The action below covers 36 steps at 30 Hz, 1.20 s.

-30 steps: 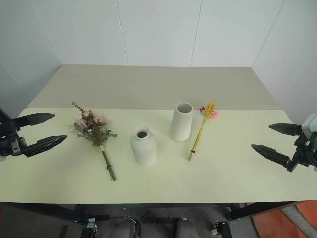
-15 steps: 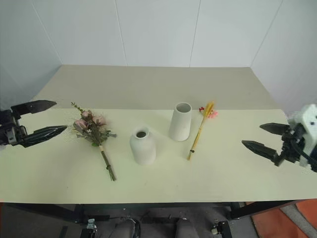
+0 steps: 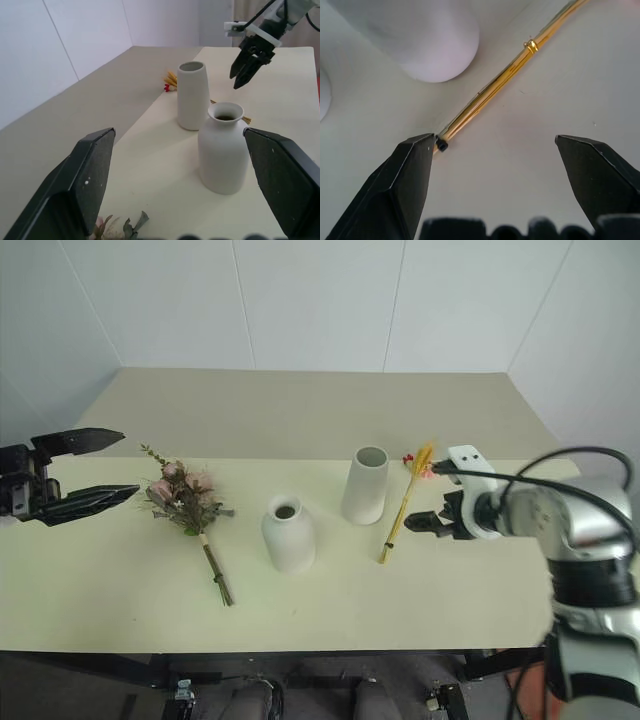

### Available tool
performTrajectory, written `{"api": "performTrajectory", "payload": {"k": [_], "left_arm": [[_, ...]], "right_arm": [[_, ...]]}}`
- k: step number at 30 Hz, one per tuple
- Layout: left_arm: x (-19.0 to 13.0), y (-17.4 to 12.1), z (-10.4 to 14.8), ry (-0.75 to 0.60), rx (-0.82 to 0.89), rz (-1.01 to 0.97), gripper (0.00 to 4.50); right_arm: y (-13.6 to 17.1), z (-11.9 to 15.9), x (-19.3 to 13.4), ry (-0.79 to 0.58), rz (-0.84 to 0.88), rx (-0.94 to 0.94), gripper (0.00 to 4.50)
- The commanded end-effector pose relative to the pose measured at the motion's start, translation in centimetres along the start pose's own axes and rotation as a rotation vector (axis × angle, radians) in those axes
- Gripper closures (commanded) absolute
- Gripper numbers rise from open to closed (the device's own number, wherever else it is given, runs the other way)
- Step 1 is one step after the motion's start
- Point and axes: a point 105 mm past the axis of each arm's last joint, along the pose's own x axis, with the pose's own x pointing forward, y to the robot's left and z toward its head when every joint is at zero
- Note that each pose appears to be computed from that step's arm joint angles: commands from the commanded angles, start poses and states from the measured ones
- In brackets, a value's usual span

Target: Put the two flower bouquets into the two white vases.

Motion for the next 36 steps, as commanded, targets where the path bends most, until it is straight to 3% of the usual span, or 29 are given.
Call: {"api": "performTrajectory", "payload": {"k": [1, 12, 22, 28, 36], "left_arm": [[-0.2, -0.4, 0.8, -0.02, 0.017, -0.005, 0.05], [-0.5, -0.7, 0.5, -0.013, -0.004, -0.009, 0.05], [-0.7, -0.7, 0.5, -0.002, -0.006, -0.01, 0.05], [-0.6, -0.6, 0.5, -0.004, -0.007, -0.012, 0.05], [-0.3, -0.4, 0.2, -0.006, -0.012, -0.007, 0.05]], "right_arm": [[-1.7, 0.6, 0.7, 0.018, -0.132, 0.034, 0.0], [-2.2, 1.5, 4.7, 0.033, -0.282, 0.035, 0.0], [-3.0, 2.1, 3.2, 0.026, -0.323, 0.062, 0.0], [-1.4, 3.7, 1.7, -0.033, -0.27, 0.077, 0.0], [1.3, 4.1, 4.3, -0.035, -0.21, 0.058, 0.0]]}}
